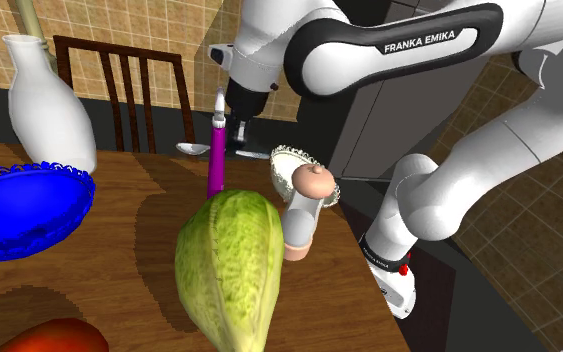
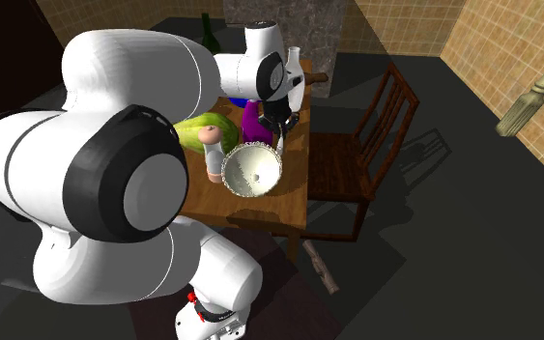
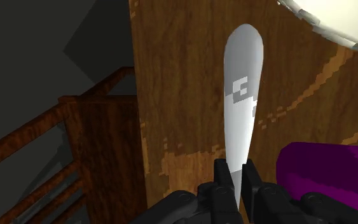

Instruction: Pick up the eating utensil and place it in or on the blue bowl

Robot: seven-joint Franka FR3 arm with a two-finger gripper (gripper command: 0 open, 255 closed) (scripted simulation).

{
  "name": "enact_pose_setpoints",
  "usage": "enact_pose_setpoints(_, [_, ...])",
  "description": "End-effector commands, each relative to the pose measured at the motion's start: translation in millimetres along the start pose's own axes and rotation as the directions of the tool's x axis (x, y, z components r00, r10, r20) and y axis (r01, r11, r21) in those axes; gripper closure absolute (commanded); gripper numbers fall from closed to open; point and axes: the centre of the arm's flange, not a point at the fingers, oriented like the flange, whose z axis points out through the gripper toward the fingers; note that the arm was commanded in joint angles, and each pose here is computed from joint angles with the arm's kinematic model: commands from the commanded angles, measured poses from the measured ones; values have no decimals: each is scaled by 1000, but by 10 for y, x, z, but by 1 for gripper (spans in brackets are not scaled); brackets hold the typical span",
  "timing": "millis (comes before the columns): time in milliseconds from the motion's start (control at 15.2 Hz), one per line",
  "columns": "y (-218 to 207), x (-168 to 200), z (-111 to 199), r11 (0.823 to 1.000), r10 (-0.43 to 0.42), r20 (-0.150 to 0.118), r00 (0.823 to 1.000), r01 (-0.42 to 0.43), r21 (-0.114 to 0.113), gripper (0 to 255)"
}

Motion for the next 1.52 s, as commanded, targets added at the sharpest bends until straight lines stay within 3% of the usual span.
enact_pose_setpoints(0, [12,23,-107,1000,0,0,1000,0,0,255])
enact_pose_setpoints(1056, [136,139,-914,1000,0,0,1000,0,0,255])
enact_pose_setpoints(1452, [-287,810,-909,1000,0,0,1000,0,0,255])
